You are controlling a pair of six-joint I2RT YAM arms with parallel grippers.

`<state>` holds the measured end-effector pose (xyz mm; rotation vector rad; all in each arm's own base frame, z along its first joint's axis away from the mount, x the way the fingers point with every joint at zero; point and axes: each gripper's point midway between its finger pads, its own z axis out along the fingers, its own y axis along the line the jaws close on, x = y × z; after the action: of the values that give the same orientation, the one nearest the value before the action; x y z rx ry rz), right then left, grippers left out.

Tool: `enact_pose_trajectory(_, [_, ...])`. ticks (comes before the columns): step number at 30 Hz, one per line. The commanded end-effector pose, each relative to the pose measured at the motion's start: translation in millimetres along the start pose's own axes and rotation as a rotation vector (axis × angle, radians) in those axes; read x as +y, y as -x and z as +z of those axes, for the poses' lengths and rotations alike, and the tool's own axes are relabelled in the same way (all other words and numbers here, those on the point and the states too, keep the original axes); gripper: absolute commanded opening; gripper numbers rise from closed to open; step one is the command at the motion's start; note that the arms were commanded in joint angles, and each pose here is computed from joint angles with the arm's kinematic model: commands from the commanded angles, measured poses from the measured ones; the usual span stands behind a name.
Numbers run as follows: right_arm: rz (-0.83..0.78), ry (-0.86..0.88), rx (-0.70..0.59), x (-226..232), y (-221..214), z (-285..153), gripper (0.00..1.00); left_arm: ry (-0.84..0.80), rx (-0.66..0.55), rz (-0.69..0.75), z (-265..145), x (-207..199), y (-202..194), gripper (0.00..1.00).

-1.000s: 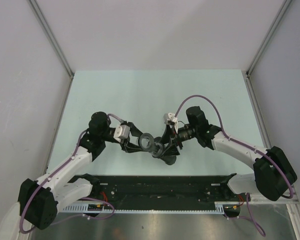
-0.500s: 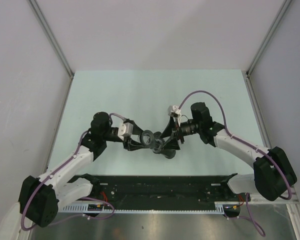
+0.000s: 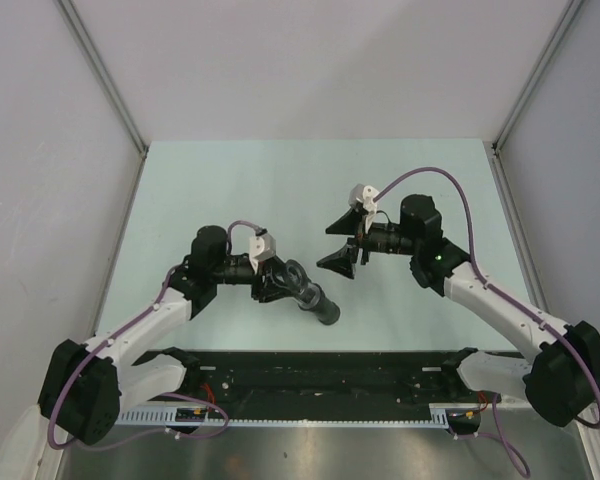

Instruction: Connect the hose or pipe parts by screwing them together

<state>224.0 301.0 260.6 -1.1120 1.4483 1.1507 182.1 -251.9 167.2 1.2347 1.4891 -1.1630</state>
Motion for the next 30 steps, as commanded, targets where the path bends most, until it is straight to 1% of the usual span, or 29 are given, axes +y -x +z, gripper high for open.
enact_pose_trajectory(1, [-0.091,-0.275,-0.070,-34.6,34.6,-11.6,0.93,0.166,-0.061,-0.096,-4.6,27.0,42.3,0.00])
enact_pose_trajectory(2, [-0.099,-0.330,-0.077,-40.1,35.2,-12.4,0.92,0.256,-0.080,-0.208,-7.5,38.1,46.6,0.00])
enact_pose_trajectory(3, [-0.107,-0.349,-0.088,-40.4,37.5,-13.2,0.93,0.308,-0.106,-0.239,-11.2,44.6,56.3,0.00])
enact_pose_trajectory(5, [-0.117,-0.385,-0.128,-38.7,48.5,-18.4,0.94,0.353,-0.126,-0.354,-15.6,47.9,60.6,0.00])
enact_pose_trajectory(6, [-0.117,-0.379,-0.144,-35.2,53.8,-20.1,0.97,0.368,-0.141,-0.375,-17.9,49.2,67.9,0.00])
enact_pose_trajectory(7, [-0.128,-0.373,-0.158,-30.8,59.5,-22.5,0.98,0.380,-0.153,-0.438,-19.4,47.4,70.3,0.00])
enact_pose_trajectory(9, [-0.157,-0.371,-0.195,-20.7,71.6,-27.7,0.98,0.405,-0.168,-0.483,-21.8,49.4,76.7,0.00])
enact_pose_trajectory(11, [-0.241,-0.372,-0.216,-12.8,80.7,-31.9,0.98,0.397,-0.195,-0.534,-23.4,46.0,86.2,0.00])
enact_pose_trajectory(12, [-0.261,-0.358,-0.201,-7.4,70.8,-28.9,0.98,0.399,-0.210,-0.554,-24.7,45.9,93.5,0.00])
enact_pose_trajectory(13, [-0.330,-0.362,-0.205,-6.8,72.2,-30.3,0.98,0.401,-0.224,-0.578,-26.1,45.6,98.5,0.00])
enact_pose_trajectory(14, [-0.351,-0.357,-0.203,-4.7,68.7,-30.3,0.98,0.397,-0.244,-0.625,-27.3,43.7,104.9,0.00])
enact_pose_trajectory(15, [-0.377,-0.352,-0.209,-0.5,66.3,-33.0,0.98,0.395,-0.259,-0.640,-29.0,42.6,114.3,0.00])
enact_pose_trajectory(19, [-0.473,-0.304,-0.255,20.7,73.7,-37.3,0.99,0.445,-0.290,-0.743,-38.1,44.1,130.6,0.00])
enact_pose_trajectory(21, [-0.542,-0.305,-0.252,27.4,74.0,-40.0,0.99,0.482,-0.280,-0.793,-43.7,44.3,134.1,0.00])
enact_pose_trajectory(23, [-0.595,-0.305,-0.227,32.4,69.6,-37.5,1.00,0.516,-0.295,-0.833,-50.1,47.4,139.4,0.01])
enact_pose_trajectory(25, [-0.611,-0.315,-0.203,31.5,64.8,-35.4,1.00,0.540,-0.292,-0.897,-53.5,47.2,136.5,0.00])
enact_pose_trajectory(30, [-0.645,-0.328,-0.148,27.0,52.0,-22.4,1.00,0.521,-0.323,-0.970,-55.2,40.4,145.0,0.00])
